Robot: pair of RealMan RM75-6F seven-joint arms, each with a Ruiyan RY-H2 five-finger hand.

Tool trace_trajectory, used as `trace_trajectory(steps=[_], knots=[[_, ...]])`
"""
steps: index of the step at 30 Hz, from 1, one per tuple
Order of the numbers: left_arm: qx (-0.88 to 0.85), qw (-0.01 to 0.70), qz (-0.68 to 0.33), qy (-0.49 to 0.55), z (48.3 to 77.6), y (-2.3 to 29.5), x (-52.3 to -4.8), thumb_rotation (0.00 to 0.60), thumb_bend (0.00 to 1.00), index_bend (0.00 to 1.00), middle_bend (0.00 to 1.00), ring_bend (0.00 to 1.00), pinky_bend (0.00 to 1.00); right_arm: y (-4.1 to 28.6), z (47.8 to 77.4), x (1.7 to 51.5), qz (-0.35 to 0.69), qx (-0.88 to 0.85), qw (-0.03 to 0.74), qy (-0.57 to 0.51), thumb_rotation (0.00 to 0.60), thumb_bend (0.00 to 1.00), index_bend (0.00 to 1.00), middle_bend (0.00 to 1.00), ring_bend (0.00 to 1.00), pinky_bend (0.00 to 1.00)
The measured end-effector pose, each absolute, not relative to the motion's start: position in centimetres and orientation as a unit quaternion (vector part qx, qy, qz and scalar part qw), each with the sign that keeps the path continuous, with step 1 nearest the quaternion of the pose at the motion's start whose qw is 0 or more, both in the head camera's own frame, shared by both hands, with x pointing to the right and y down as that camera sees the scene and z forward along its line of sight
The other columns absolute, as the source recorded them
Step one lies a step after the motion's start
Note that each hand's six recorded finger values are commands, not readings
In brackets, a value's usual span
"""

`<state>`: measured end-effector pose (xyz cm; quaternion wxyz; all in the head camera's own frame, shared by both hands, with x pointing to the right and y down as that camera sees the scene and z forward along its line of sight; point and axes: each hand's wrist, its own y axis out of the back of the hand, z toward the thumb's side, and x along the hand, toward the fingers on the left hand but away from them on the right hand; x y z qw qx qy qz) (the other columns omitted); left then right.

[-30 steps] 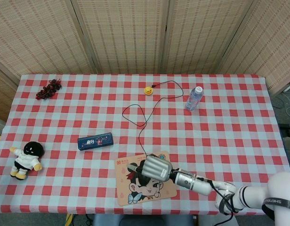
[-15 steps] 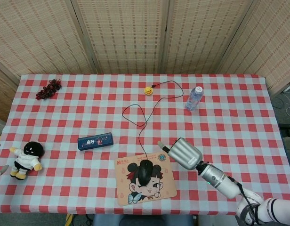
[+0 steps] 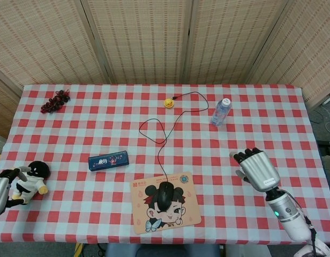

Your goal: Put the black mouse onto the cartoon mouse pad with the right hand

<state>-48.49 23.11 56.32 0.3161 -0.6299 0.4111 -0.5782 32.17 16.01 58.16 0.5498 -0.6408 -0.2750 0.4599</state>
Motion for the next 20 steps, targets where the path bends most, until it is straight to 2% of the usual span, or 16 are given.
trace_trajectory(steps=[9,20], knots=[[-0.637,0.318,-0.574,0.404,56.9,23.1,-47.7,0.600,0.09,0.42,0.50,0.38,0.53,17.8,56.5,39.8,0.518,-0.603,0.484,-0.366,0.600,0.01,0.41,0.64,0.56,0.65],[-0.635,0.318,-0.579,0.400,57.8,23.0,-47.6,0.600,0.09,0.43,0.51,0.38,0.54,17.9,55.3,43.8,0.523,-0.590,0.453,-0.416,0.600,0.04,0.41,0.64,0.55,0.65]])
